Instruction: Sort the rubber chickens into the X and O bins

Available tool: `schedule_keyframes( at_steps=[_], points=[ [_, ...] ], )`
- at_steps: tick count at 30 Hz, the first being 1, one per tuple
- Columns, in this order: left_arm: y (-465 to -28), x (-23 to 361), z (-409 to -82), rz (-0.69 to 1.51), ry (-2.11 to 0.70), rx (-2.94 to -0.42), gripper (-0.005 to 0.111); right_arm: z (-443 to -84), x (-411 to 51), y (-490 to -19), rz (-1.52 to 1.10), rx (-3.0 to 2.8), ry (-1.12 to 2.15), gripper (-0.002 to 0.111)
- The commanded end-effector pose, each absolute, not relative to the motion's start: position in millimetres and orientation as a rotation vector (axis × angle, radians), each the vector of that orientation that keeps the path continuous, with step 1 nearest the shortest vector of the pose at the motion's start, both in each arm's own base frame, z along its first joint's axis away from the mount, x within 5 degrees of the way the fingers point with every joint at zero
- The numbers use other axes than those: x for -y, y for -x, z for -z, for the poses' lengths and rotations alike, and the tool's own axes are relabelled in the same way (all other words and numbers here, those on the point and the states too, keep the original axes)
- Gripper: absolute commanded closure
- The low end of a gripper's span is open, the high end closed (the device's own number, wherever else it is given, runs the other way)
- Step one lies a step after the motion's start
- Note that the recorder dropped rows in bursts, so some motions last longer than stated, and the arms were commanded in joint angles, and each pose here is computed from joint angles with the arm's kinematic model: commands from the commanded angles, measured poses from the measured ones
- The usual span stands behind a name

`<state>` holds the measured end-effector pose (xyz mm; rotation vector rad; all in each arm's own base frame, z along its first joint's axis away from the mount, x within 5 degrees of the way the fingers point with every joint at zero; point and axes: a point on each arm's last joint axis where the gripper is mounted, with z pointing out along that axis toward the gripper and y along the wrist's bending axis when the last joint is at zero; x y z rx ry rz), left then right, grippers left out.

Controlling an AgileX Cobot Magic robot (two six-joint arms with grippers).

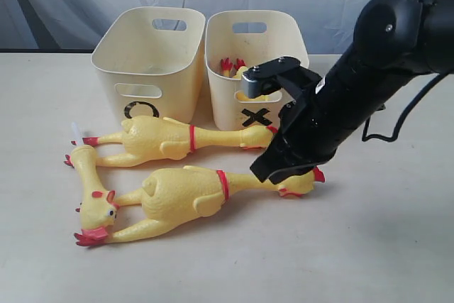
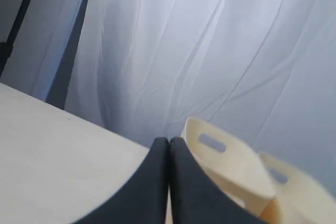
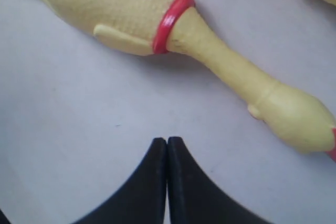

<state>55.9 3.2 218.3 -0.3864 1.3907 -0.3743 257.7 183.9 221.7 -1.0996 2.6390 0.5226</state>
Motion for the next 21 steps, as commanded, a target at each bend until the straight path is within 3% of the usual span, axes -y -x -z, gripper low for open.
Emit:
schedule_keyframes(
  at_steps=[1,12,21],
  points=[
    [-54.3,-7.8,-223.3,0.488,0.523,-1.286,0.107,-233.7,-178.1,-251.5,-0.533,-2.592,1.004,0.108],
    [-62.2,8.1,-255.4,0.561,0.443,-1.553,0.107,-292.5,-164.9,-219.6,-0.617,-2.438,0.983,0.108],
    [-116.4,27.3,-293.3,0.555,0.160,-1.931,0.107,-333.0,-148.5,-189.1,-0.628,-2.300,0.990,0.108]
  ],
)
